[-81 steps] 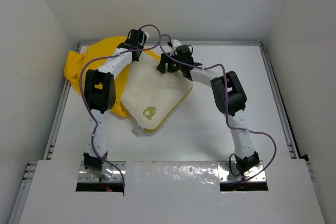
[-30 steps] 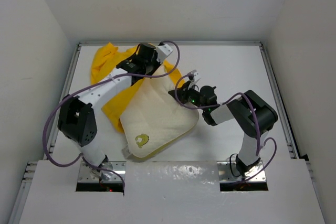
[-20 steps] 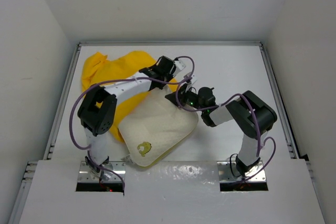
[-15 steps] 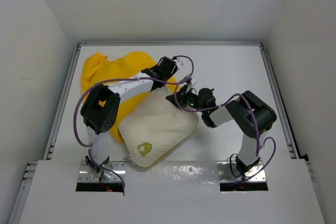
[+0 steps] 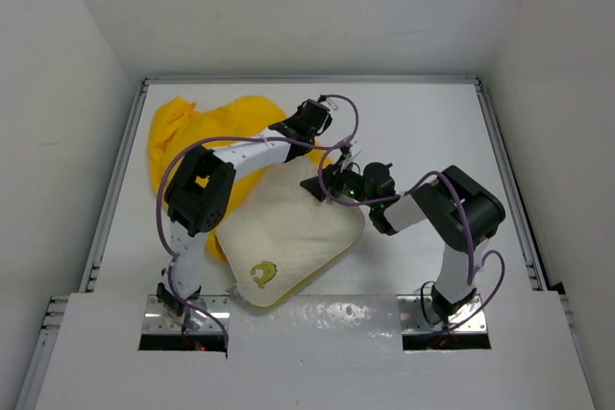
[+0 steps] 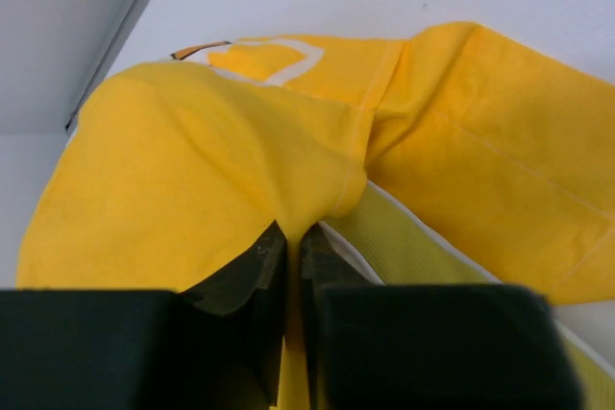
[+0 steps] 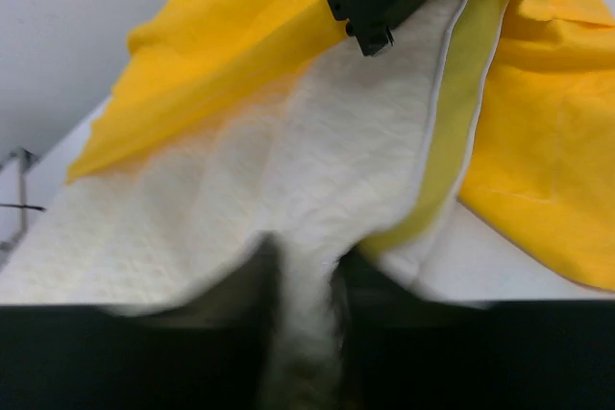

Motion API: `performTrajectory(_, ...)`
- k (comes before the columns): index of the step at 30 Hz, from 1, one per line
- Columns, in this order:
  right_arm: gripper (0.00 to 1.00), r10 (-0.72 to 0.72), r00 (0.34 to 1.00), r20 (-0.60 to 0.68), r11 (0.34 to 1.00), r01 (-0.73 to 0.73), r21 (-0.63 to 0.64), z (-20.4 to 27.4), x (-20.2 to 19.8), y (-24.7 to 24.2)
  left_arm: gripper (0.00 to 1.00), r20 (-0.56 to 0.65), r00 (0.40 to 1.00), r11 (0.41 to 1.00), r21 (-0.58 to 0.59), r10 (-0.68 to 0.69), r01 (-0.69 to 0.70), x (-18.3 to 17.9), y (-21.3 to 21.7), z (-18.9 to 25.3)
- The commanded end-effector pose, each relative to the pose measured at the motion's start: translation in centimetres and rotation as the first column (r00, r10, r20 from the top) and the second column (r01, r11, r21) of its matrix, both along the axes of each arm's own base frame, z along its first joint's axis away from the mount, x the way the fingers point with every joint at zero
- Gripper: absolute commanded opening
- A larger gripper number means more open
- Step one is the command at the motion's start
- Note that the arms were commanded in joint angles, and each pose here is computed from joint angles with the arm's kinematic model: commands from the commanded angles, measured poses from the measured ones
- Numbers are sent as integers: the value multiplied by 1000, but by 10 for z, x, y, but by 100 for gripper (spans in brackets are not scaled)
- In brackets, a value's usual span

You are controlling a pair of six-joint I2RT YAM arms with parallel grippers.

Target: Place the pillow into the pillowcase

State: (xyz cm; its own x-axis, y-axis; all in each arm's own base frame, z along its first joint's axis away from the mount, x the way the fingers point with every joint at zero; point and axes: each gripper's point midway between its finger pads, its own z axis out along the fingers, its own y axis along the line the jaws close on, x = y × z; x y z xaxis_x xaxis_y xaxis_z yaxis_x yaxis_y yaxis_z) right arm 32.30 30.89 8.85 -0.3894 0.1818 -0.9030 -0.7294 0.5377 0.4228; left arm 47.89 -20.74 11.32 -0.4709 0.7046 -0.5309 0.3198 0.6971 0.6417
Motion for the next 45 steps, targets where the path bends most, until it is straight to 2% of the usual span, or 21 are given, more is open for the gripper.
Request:
performTrajectory(1, 62, 36, 996, 76, 999, -37, 8, 18, -6, 5, 4, -22, 1000, 998, -60, -1, -1, 10, -5, 3)
performTrajectory(3, 80, -13, 998, 64, 1000, 14, -15, 16, 3, -2, 0, -44, 999, 994, -112, -13, 8, 11, -6, 9)
performTrajectory(4, 94, -40, 999, 35, 999, 40, -23, 11, 8, -8, 0, -43, 999, 989, -147, -15, 9, 11, -8, 15)
performTrajectory(5, 99, -76, 997, 18, 997, 76, -21, 9, 15, -12, 0, -32, 999, 981, -193, -42, 35, 10, -12, 30)
performTrajectory(9, 99, -173, 979, -112, 984, 166, -67, -11, 47, -21, 0, -6, 994, 947, -305, -107, 100, 0, -26, 65)
performTrajectory(13, 99, -155, 969, -193, 984, 134, -117, -37, 60, -8, 0, 11, 989, 927, -348, -147, 142, -9, -33, 86)
performTrajectory(14, 96, -138, 966, -218, 987, 115, -111, -39, 60, -4, 0, 8, 988, 923, -355, -157, 149, -10, -34, 86)
performTrajectory(16, 76, -43, 975, -219, 995, 23, -97, -36, 53, 10, 0, 2, 985, 917, -363, -174, 162, -12, -36, 87)
performTrajectory(17, 53, -6, 974, -228, 995, -17, -97, -36, 48, 16, 0, 1, 981, 909, -376, -192, 178, -14, -40, 89)
performTrajectory(18, 42, 82, 971, -226, 992, -102, -79, -27, 42, 28, 0, 10, 979, 903, -385, -203, 191, -14, -43, 94)
performTrajectory(19, 12, 129, 961, -246, 981, -160, -107, -33, 31, 33, 0, 16, 975, 894, -396, -220, 208, -14, -46, 100)
performTrajectory(20, 0, 164, 958, -237, 974, -195, -112, -29, 26, 38, 0, 38, 972, 885, -407, -232, 227, -13, -49, 113)
performTrajectory(24, 0, 201, 968, -153, 956, -228, -185, -16, 4, 37, 0, 54, 942, 851, -413, -332, 324, -20, -60, 135)
performTrajectory(27, 0, 218, 976, 3, 954, -212, -212, 25, -9, 42, 0, -4, 884, 795, -439, -467, 419, -40, -77, 130)
performTrajectory(28, 0, 213, 975, 57, 956, -196, -218, 39, -11, 44, 0, -29, 840, 754, -459, -541, 470, -54, -92, 126)
performTrajectory(30, 0, 227, 954, 196, 964, -191, -183, 82, -21, 51, 0, -110, 761, 717, -442, -639, 539, -81, -102, 110)
performTrajectory(32, 0, 176, 950, 260, 983, -155, -98, 107, -19, 40, 0, -184, 662, 661, -449, -727, 601, -123, -121, 94)
performTrajectory(34, 0, 146, 923, 357, 987, -159, 6, 138, -20, 35, 0, -130, 666, 636, -475, -734, 608, -134, -127, 112)
performTrajectory(38, 0, -78, 926, 370, 992, 34, 123, 149, 6, 4, 0, -115, 571, 549, -480, -813, 685, -159, -129, 124)
performTrajectory(40, 0, -190, 925, 330, 965, 114, 235, 159, 23, -17, 0, -157, 524, 528, -480, -837, 700, -171, -131, 113)
performTrajectory(45, 0, -398, 885, 240, 896, 320, 306, 138, 63, -50, 0, -189, 428, 459, -523, -884, 718, -199, -132, 103)
